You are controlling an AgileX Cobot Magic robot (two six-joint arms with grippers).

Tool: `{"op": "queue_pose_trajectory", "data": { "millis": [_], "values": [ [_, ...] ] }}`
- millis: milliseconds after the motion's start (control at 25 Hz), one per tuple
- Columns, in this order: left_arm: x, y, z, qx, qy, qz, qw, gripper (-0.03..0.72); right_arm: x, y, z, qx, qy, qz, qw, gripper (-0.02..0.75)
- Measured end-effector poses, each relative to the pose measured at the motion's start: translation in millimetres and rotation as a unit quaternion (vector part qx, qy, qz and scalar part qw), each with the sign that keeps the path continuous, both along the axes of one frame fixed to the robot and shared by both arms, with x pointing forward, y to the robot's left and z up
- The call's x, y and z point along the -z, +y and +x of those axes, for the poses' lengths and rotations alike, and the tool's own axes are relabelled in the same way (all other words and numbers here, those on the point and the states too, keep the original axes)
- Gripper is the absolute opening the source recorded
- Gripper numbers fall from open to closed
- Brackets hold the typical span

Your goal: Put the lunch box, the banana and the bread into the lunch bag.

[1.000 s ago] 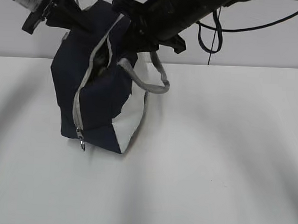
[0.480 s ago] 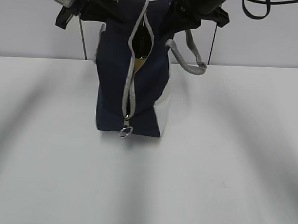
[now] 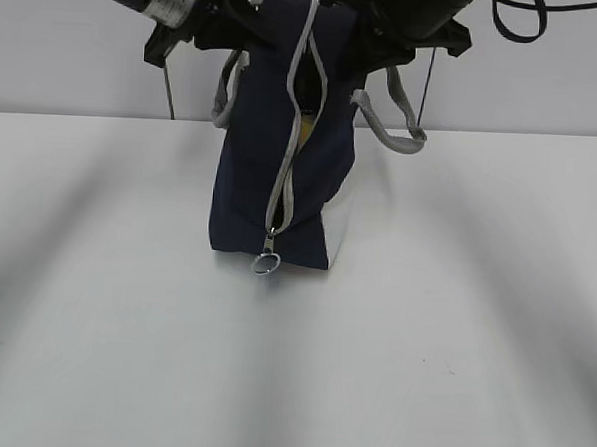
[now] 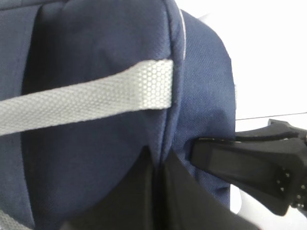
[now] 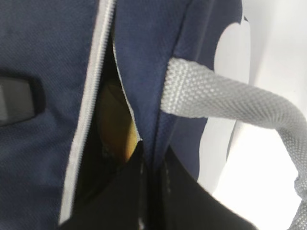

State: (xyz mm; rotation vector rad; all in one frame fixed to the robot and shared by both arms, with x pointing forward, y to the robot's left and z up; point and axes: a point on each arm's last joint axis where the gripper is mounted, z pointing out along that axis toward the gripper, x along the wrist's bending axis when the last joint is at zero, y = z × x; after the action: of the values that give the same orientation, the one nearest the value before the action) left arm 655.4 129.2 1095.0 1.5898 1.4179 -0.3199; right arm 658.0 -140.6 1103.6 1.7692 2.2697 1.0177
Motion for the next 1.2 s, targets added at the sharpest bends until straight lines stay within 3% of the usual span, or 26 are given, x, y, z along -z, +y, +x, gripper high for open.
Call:
{"op": "queue_pose_trajectory", "data": {
  "millis": [360, 760, 960, 1080, 1200],
  "values": [
    [35.2, -3.8, 13.2, 0.001, 0.039, 0.008, 0.999, -0.003, 31.7, 2.7, 17.0, 0.006, 0.011, -0.017, 1.0, -0.011],
    [47.1, -4.2, 16.5, 0.003, 0.05, 0.018, 0.999, -0.003, 37.0, -6.0, 18.4, 0.001, 0.005, -0.081, 0.997, -0.011],
    [60.1, -4.7, 20.3, 0.004, 0.061, 0.027, 0.998, 0.003, 39.6, -6.3, 18.8, -0.001, 0.009, -0.086, 0.996, -0.006],
    [61.3, -4.5, 20.5, 0.005, 0.061, 0.03, 0.998, 0.019, 40.0, -6.4, 18.8, -0.001, 0.01, -0.087, 0.996, 0.024],
    [61.6, -1.6, 20.9, 0.005, 0.064, 0.031, 0.997, 0.09, 39.2, -6.5, 18.3, -0.002, 0.013, -0.088, 0.996, 0.119]
  ]
}}
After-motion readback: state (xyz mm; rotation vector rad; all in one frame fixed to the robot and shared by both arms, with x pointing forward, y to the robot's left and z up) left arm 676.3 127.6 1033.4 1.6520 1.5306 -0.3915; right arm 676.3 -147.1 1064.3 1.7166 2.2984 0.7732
